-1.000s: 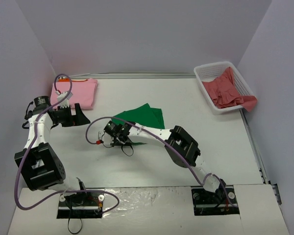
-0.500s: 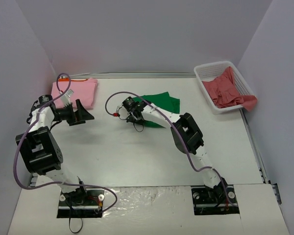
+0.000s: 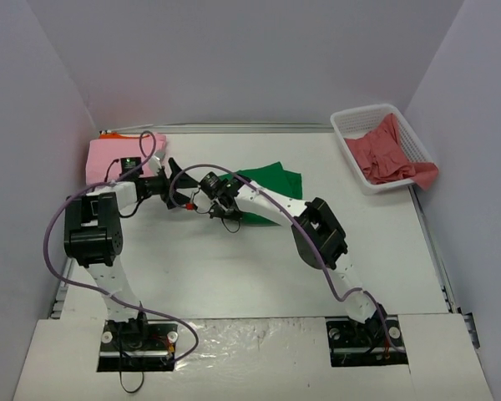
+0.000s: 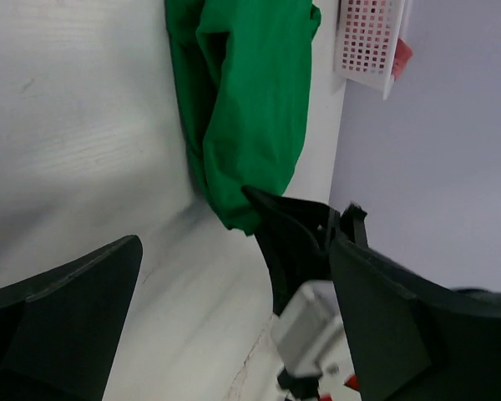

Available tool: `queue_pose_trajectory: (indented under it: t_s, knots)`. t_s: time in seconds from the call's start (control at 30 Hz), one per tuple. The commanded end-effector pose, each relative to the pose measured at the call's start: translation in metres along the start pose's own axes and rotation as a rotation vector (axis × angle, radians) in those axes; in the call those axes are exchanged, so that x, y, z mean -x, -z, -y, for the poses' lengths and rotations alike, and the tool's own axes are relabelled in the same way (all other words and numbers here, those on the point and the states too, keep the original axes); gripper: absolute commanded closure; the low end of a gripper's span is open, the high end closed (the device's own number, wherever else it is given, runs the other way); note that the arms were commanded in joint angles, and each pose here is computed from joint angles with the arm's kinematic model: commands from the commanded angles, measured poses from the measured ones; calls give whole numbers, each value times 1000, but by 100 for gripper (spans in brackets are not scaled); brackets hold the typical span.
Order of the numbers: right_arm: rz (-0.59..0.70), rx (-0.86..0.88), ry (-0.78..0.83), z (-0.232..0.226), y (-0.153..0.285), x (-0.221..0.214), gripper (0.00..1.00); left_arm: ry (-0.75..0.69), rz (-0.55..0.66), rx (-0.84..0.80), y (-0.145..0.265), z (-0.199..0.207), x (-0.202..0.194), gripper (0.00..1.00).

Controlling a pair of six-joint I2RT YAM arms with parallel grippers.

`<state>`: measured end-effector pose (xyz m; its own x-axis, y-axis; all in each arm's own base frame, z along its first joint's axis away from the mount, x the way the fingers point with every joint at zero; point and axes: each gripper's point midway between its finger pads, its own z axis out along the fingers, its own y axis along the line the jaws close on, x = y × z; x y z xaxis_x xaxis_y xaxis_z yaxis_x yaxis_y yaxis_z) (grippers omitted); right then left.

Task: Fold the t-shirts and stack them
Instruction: Put the neatly folded tshirt into the corner of the board with the left arm

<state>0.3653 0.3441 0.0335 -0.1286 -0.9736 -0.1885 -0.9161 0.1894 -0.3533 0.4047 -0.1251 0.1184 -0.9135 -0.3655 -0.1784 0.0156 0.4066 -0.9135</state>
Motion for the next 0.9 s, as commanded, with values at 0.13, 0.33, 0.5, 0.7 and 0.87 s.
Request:
queue_pose_trajectory:
  t_s: [0.13,0.33,0.5,0.7,0.87]
  knots:
    - [51,-57,13,12,42,14,100,127,-43,-10,-58,11,-4,6]
    - [50,-62,0,19,39,13,100,132,-133,82,-80,1,-31,6]
    - [43,-57,-1,19,36,11,100,151,-128,89,-93,-8,-34,6]
    - [49,-71,-7,26,38,14,100,136,-160,111,-106,-9,-44,6]
    - [63,-74,-19,31,43,21,100,124,-196,167,-116,-17,-56,6]
